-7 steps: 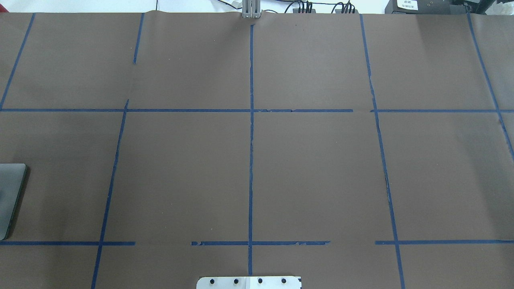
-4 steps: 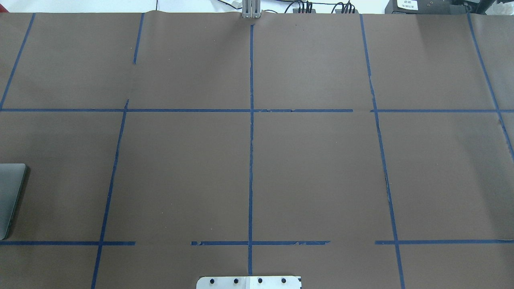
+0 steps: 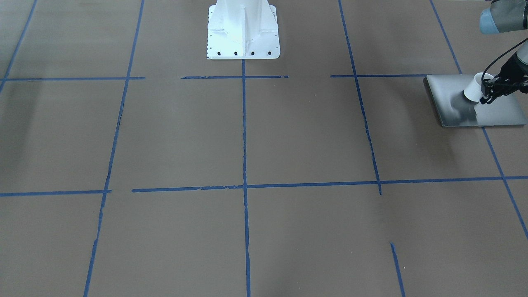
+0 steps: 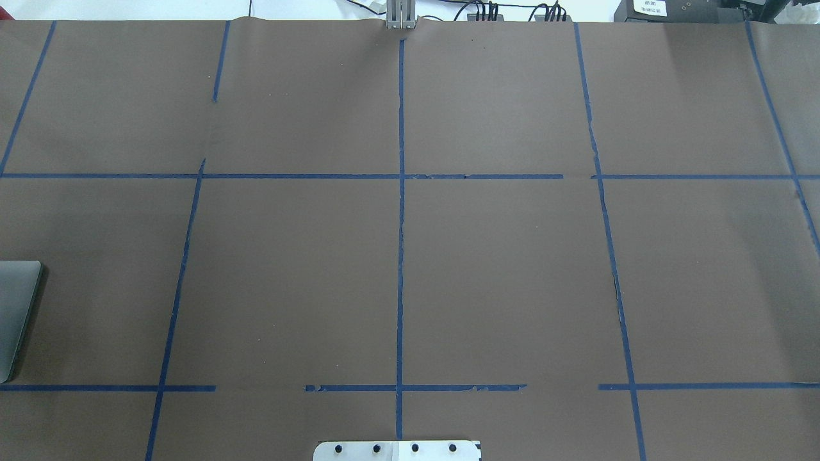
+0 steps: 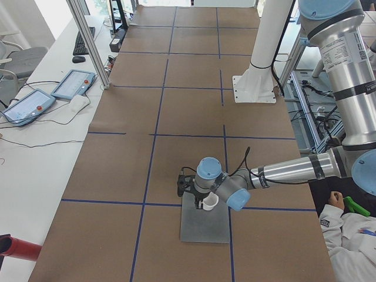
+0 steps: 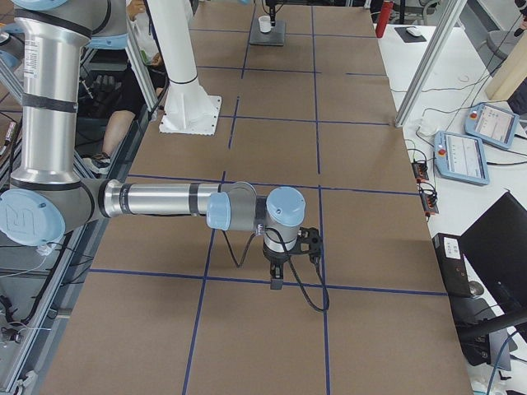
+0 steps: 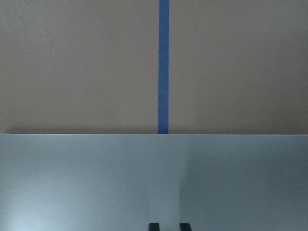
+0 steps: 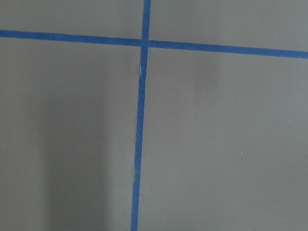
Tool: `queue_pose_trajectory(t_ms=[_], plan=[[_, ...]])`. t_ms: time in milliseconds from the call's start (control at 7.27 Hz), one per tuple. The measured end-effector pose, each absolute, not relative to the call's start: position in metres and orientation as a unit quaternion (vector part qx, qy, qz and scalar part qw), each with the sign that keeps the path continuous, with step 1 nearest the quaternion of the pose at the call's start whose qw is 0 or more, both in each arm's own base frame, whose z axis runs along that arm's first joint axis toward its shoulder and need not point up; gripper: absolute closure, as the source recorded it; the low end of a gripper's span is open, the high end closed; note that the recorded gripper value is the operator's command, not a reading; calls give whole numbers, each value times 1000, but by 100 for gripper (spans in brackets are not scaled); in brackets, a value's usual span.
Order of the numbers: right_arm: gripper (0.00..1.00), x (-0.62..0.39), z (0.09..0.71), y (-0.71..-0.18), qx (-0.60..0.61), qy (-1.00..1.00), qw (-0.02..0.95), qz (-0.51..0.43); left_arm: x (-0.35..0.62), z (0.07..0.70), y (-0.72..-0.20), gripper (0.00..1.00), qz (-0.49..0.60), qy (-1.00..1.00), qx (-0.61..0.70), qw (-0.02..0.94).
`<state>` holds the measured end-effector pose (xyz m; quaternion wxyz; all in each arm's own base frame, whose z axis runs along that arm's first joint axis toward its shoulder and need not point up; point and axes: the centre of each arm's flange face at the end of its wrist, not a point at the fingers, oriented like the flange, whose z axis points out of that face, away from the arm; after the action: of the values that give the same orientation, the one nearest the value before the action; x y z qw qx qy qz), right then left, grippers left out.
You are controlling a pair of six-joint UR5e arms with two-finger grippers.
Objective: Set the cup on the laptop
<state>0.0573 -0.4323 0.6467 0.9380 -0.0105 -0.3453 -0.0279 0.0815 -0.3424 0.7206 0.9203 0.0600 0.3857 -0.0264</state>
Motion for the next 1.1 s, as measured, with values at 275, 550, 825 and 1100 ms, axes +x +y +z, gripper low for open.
queue_pose_trajectory(t_ms=[275, 550, 825, 1100], plan=[[0, 57, 647, -432, -10, -346, 938, -28, 76, 713, -345, 0, -28, 387, 68, 919], [0, 57, 647, -432, -10, -345, 938, -28, 46, 692, -354, 0, -27, 393, 88, 915], [0, 57, 647, -432, -11, -345, 938, -28, -18, 658, -370, 0, -28, 366, 99, 925], [0, 57, 647, -432, -10, -346, 938, -28, -79, 624, -385, 0, -22, 340, 87, 936]])
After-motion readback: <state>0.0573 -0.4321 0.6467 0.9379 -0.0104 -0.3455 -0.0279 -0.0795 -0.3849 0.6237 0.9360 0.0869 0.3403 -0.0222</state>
